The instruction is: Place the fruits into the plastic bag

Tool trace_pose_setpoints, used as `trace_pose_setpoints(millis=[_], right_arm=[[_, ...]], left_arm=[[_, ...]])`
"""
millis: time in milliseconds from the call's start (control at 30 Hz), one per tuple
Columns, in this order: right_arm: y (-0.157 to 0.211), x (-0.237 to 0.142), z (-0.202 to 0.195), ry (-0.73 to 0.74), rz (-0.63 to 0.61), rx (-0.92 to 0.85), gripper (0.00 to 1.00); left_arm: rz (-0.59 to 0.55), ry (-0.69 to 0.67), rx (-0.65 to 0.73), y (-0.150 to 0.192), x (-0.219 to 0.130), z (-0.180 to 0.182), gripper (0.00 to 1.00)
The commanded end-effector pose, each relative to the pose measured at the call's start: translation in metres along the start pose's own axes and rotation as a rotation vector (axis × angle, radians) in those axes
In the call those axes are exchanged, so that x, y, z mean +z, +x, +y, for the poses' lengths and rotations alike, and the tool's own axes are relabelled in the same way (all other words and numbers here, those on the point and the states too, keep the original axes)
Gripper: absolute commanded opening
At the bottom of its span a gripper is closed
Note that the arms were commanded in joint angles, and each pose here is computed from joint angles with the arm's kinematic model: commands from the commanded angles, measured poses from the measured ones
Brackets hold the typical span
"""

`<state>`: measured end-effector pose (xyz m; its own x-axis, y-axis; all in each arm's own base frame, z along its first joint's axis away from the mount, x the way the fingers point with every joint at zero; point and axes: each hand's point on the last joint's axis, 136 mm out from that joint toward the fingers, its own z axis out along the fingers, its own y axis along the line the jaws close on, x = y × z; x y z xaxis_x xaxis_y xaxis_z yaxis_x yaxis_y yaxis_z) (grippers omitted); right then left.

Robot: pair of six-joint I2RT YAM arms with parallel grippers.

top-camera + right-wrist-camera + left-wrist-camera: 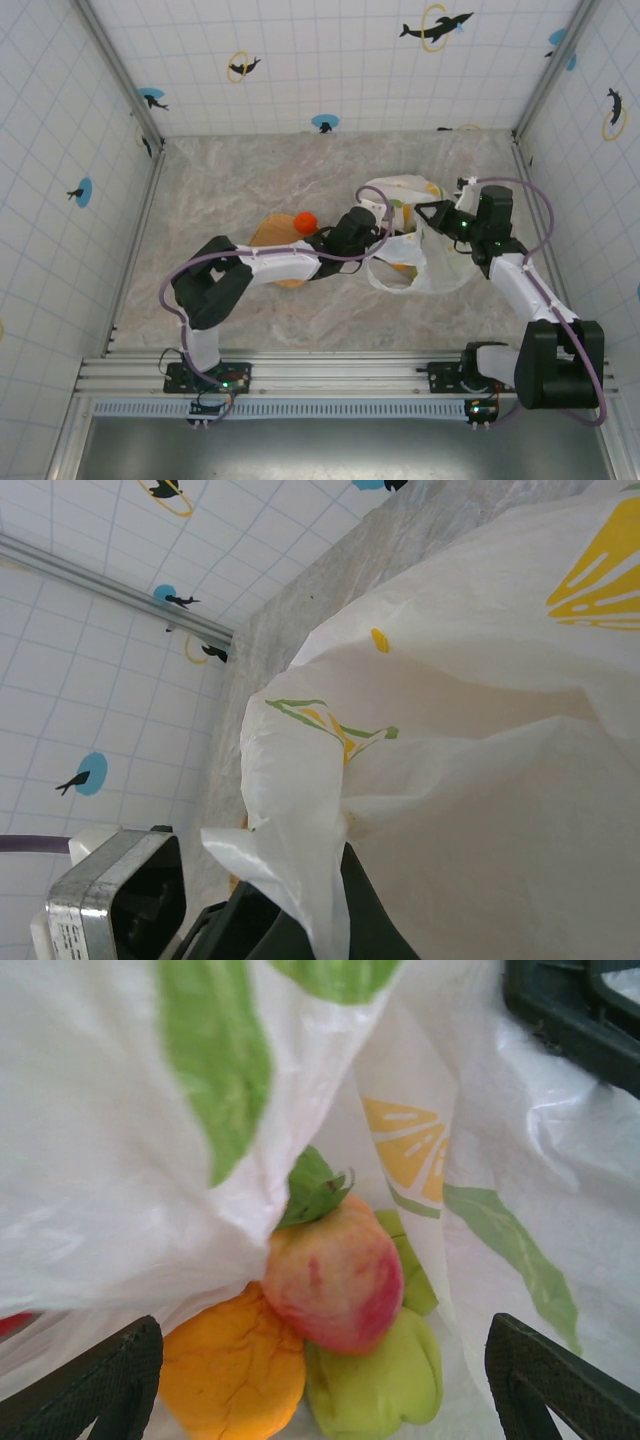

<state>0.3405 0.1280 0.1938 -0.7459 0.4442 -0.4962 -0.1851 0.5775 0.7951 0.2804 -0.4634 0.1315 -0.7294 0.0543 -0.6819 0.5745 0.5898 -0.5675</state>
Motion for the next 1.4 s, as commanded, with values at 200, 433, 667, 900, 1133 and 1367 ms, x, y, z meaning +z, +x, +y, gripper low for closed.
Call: trace_pose_setpoints(millis=[200,433,667,900,1133,1367], right_arm=[[-0.006,-0.002,-0.001,-0.006,-0.023,-0.02,0.0],[-0.006,-0.003,-0.004,-0.002,-0.027,-0.016,0.0],[-0.002,-0.001,-0.007,-0.001,-0.023,-0.001,0.0],[-0.001,-0.002,-0.008,0.003,-0.026,-0.004,0.0],[0.0,-0.001,-0.008,0.001,-0.02,0.0,0.0],[0.0,-0.002,-0.007,0.001,-0.019,-0.005,0.0]], left_arm=[[-0.009,-0.114,0.107,-0.004,-0.057,0.028,0.85],[-0.094,-0.381,0.145,-0.007,-0.129,0.09,0.86],[-0.151,-0.579,0.036,-0.013,-0.171,0.149,0.89],[-0.093,-0.651,-0.037,-0.004,-0.168,0.182,0.91],[-0.033,-0.662,-0.071,-0.005,-0.143,0.199,0.93],[0.006,-0.632,-0.11,-0.006,-0.118,0.211,0.94]])
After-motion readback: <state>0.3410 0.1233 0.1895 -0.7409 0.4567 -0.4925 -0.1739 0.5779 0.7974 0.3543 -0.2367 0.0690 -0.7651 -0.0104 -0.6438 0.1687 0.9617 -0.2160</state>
